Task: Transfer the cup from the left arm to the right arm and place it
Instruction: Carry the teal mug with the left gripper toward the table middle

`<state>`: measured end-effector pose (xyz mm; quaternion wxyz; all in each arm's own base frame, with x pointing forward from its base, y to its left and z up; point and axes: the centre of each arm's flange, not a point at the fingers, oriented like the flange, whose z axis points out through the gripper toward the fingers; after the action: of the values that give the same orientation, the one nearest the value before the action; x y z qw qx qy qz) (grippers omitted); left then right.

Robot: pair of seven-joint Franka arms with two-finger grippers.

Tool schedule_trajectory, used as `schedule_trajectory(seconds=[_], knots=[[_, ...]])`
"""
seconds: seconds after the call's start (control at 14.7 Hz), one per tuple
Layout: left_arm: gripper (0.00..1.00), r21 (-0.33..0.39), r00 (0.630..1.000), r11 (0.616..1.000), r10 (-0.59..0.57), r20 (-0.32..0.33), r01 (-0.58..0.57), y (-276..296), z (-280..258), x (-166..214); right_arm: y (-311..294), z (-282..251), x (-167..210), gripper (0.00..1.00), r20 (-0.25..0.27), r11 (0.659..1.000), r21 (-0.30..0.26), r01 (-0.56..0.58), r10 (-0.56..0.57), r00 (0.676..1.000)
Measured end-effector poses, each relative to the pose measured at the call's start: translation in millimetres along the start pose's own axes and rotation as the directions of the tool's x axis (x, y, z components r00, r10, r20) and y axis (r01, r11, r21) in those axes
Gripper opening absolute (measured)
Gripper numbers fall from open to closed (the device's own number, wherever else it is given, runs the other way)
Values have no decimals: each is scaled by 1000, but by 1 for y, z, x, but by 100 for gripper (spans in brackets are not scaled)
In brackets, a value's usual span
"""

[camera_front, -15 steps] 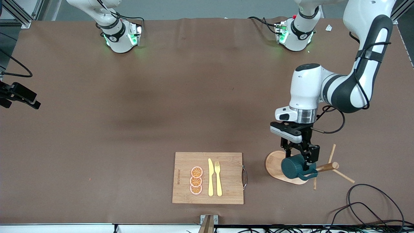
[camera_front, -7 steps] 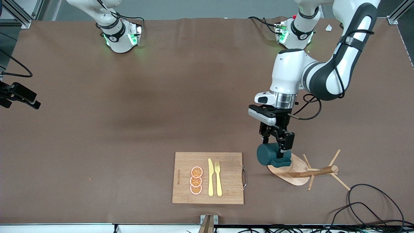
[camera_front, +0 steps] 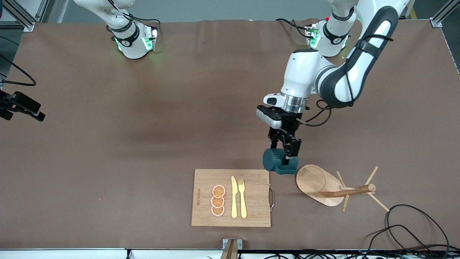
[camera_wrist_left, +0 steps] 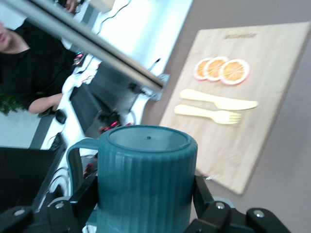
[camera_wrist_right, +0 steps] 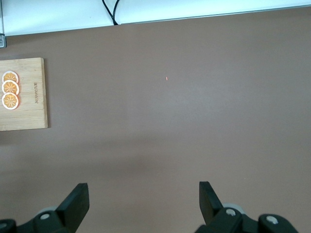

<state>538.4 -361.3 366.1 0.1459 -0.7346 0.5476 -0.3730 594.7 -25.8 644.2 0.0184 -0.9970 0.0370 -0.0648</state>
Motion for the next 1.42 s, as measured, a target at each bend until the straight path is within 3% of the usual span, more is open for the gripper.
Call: schedule_trajectory(seconds=[0.27,0.88,1.42], knots=[[84,-29,999,1000,10,44,-9,42,4,30,0,0,0,100,0,1000,0,0,0,1000],[84,1,957,996,-81,280,84,92,-10,111,0,0,0,100,0,1000,0,0,0,1000],[84,21,906,999,16,422,-28,115,-11,115,0,1,0,100,1,1000,0,0,0,1000]])
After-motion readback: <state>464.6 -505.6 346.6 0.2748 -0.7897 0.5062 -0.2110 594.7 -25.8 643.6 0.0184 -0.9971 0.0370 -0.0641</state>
